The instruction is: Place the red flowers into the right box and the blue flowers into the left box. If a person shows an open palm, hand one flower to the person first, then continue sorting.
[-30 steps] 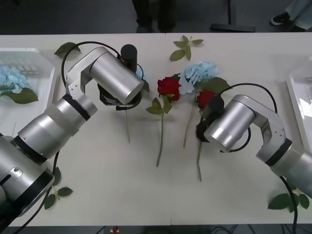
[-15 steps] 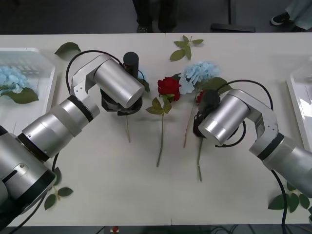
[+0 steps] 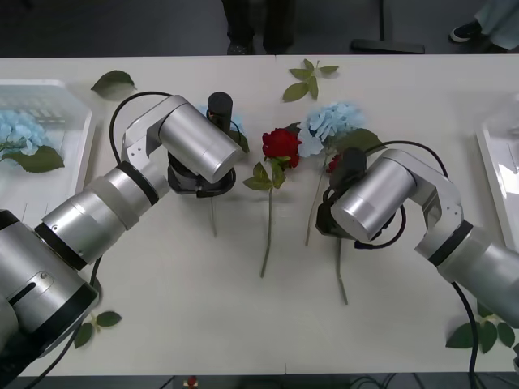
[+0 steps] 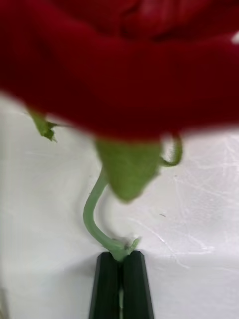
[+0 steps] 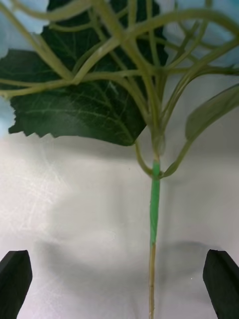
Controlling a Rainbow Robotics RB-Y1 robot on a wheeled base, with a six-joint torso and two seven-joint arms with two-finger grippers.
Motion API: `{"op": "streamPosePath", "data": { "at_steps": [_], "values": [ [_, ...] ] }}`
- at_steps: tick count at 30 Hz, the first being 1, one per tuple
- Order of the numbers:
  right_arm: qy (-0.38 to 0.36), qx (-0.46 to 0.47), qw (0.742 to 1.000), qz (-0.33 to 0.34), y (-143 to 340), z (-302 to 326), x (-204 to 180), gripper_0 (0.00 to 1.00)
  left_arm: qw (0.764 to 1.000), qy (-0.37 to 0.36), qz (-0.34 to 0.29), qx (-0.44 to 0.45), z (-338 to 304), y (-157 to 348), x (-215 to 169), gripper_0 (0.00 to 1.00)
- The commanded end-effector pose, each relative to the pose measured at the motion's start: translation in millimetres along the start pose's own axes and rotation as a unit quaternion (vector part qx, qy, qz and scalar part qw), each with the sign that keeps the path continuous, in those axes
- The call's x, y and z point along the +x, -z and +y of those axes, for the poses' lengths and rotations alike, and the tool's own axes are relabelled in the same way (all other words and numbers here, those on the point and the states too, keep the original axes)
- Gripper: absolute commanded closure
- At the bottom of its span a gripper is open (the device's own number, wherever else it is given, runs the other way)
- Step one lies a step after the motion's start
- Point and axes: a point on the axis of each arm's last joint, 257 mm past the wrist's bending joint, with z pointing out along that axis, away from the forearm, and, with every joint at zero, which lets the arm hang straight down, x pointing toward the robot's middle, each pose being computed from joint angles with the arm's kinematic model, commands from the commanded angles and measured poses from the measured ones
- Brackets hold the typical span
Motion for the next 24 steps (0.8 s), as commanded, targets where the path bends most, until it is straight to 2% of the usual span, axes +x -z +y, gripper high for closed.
{"op": "streamPosePath", "data": {
  "at_steps": [1, 11, 20, 21, 23, 24],
  "values": [
    [-0.041, 0.016, 0.999, 0.005, -11, -17, 0, 1.00, 1.000, 0.005, -0.012, 0.010, -16, 15, -14, 0.00],
    [-0.037, 0.021, 0.999, -0.004, -4, -31, -10, 1.00, 1.000, 0.009, -0.002, 0.007, -14, 12, -9, 0.00],
    [-0.035, 0.020, 0.999, 0.008, 82, -69, -43, 1.00, 1.000, 0.012, 0.003, 0.011, -21, 11, -3, 0.00],
    [-0.035, 0.019, 0.999, 0.008, 96, -76, -48, 1.00, 1.000, 0.009, 0.005, 0.010, -22, 10, -1, 0.05],
    [-0.038, 0.020, 0.999, 0.011, 117, -88, -55, 1.00, 1.000, 0.010, 0.005, 0.010, -22, 11, -1, 0.29],
    [-0.038, 0.020, 0.999, 0.010, 130, -95, -59, 1.00, 1.000, 0.009, 0.007, 0.009, -22, 11, 0, 0.47]
  ]
}}
